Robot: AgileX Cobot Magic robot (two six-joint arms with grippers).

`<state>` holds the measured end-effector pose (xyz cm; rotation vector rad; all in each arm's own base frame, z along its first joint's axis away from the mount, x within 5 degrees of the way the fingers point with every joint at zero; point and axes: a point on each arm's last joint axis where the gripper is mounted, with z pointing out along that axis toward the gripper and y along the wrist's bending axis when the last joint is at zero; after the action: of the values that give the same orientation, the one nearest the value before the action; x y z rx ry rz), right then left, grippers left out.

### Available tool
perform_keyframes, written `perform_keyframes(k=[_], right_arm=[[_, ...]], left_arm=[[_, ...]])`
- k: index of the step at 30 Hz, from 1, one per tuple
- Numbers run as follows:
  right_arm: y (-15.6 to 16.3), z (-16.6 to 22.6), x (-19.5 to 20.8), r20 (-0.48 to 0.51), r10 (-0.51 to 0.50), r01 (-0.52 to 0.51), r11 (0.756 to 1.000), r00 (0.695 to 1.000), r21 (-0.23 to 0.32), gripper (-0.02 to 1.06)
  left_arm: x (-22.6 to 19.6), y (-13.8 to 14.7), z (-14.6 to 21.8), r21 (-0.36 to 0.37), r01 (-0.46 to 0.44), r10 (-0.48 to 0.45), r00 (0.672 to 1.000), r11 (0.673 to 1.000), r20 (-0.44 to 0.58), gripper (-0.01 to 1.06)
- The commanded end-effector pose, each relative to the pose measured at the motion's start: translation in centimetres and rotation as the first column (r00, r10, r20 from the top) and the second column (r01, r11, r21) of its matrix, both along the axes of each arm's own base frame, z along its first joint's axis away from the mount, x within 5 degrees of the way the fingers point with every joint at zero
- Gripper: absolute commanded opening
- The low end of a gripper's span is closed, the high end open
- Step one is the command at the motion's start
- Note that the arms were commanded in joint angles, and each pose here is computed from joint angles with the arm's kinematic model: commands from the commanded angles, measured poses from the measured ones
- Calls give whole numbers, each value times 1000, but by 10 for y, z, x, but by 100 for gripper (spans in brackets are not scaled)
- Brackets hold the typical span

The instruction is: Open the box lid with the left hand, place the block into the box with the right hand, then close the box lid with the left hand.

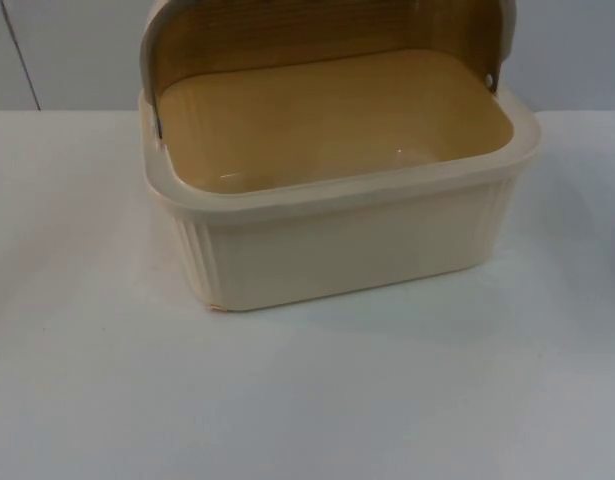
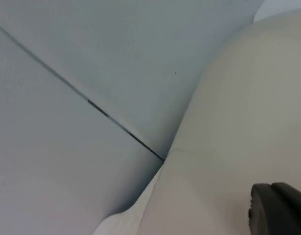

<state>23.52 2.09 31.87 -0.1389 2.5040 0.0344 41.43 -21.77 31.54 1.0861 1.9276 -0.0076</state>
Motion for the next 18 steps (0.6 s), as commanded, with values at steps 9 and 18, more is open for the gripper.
perform_keyframes(k=[9, 18], right_arm=[[-2, 2, -1, 19, 2, -1, 1000, 1000, -14, 73], [-2, 2, 0, 21, 2, -1, 1000, 1000, -13, 73]], left_arm=[[-1, -8, -1, 7, 23, -23, 1000, 1000, 19, 0], [1, -13, -18, 47, 36, -34, 999, 998, -29, 0]])
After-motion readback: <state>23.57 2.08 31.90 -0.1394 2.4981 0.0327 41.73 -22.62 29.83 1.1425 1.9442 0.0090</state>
